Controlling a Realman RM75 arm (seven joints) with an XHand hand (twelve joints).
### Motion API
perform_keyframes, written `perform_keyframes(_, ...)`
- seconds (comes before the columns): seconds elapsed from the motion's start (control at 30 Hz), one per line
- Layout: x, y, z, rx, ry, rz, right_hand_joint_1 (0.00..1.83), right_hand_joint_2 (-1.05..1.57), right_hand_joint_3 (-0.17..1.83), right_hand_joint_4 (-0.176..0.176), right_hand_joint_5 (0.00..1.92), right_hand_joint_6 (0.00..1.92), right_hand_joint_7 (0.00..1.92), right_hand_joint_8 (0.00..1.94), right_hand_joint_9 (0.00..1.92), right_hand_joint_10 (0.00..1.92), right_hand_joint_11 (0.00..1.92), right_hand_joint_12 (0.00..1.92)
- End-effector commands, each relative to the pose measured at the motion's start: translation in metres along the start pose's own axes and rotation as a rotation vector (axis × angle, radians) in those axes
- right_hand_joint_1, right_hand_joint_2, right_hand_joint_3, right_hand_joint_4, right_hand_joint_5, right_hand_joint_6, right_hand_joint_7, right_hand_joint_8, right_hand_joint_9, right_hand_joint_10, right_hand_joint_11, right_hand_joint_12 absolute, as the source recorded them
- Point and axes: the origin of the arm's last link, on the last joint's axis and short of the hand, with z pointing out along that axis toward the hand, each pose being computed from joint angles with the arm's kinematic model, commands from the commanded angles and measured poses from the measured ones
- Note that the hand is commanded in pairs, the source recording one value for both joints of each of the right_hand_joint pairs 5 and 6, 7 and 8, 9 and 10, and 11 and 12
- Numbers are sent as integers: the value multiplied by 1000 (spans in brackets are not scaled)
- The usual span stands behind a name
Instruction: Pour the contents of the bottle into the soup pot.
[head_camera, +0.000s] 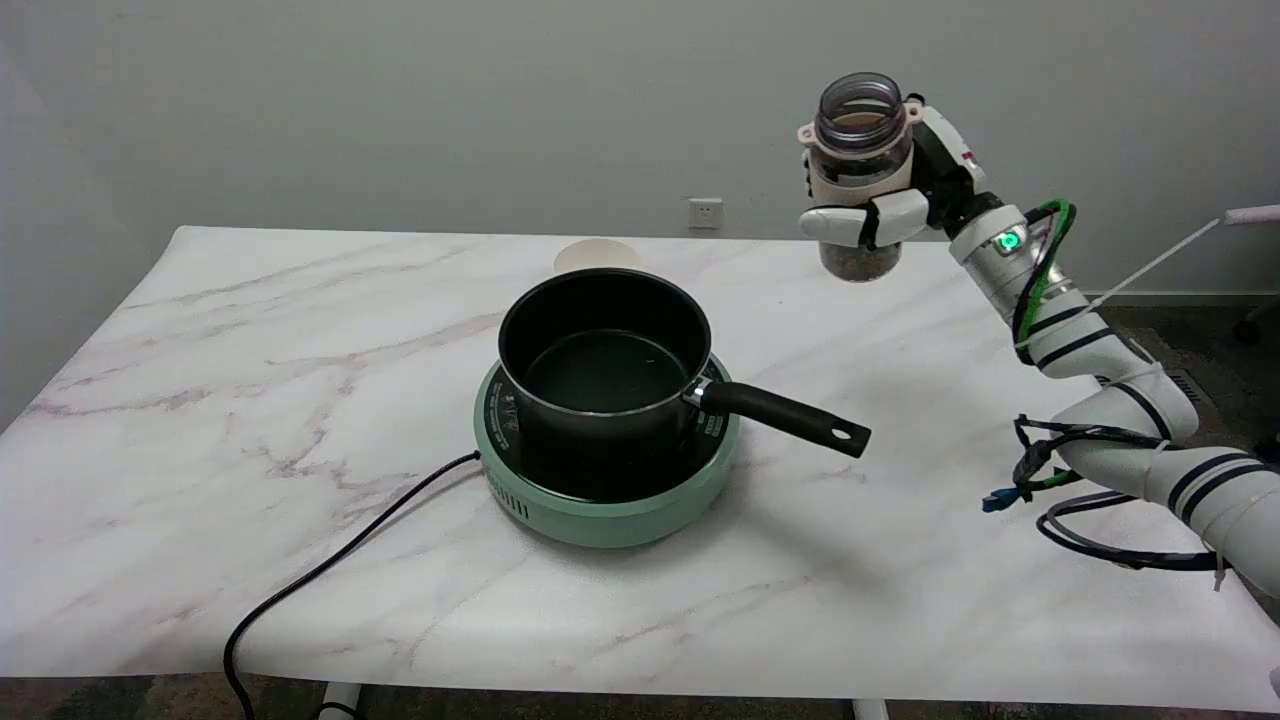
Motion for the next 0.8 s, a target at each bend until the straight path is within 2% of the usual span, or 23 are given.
perform_keyframes(0.03,-44,-47,37,101,-151,-38,1453,1360,526,0,1920,1920,1920,1920,1458,1458,1285,1285)
perform_keyframes(0.27,-60,-57,41,117,-211,-102,1462,1343,538,0,1920,1920,1920,1920,1453,1453,1283,1283)
perform_keyframes(0.8,-96,-72,44,129,-325,-472,1466,1320,565,0,1920,1920,1920,1920,1439,1439,1272,1272)
